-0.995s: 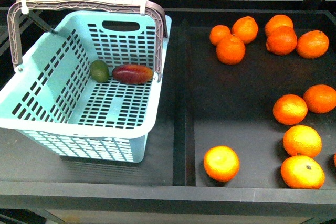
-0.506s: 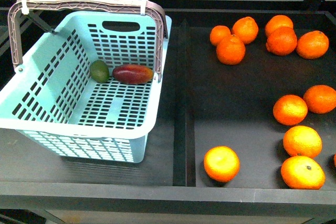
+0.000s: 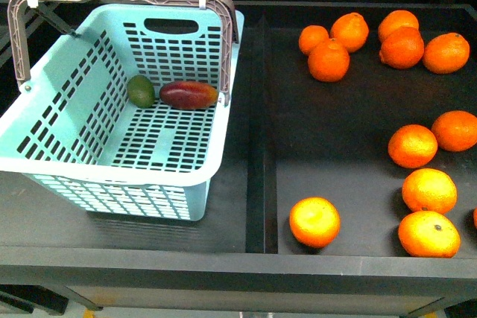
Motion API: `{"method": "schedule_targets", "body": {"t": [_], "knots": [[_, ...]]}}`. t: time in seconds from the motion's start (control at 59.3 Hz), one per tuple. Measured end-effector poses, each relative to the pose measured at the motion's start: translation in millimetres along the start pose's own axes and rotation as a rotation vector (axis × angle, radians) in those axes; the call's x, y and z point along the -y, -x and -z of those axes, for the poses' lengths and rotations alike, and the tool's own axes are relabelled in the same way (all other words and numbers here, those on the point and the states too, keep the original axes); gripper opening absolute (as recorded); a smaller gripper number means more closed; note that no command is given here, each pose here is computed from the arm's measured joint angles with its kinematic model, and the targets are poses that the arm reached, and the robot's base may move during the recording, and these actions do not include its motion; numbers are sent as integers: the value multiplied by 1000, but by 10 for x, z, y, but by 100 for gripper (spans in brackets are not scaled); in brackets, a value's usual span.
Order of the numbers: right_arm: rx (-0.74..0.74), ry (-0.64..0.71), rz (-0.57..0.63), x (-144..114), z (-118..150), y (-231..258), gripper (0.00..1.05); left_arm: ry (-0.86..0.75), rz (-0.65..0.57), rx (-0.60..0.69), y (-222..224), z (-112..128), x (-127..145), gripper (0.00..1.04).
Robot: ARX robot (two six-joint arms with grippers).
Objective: Pick mango and avocado into basket
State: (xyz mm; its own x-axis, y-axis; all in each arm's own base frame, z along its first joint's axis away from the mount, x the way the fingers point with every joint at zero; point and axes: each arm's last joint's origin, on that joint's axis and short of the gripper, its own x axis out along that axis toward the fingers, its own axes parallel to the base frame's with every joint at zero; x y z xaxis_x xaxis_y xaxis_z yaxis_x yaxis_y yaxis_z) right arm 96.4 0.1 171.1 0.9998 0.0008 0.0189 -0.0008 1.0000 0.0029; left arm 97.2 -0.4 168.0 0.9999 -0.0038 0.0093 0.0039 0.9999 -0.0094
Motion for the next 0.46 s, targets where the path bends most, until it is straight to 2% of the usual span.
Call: {"method": "schedule_targets", "body": {"t": [0.455], "knots": [[0,0,0,0,0,0,96,0,0,0,0,0,0,96]]}}
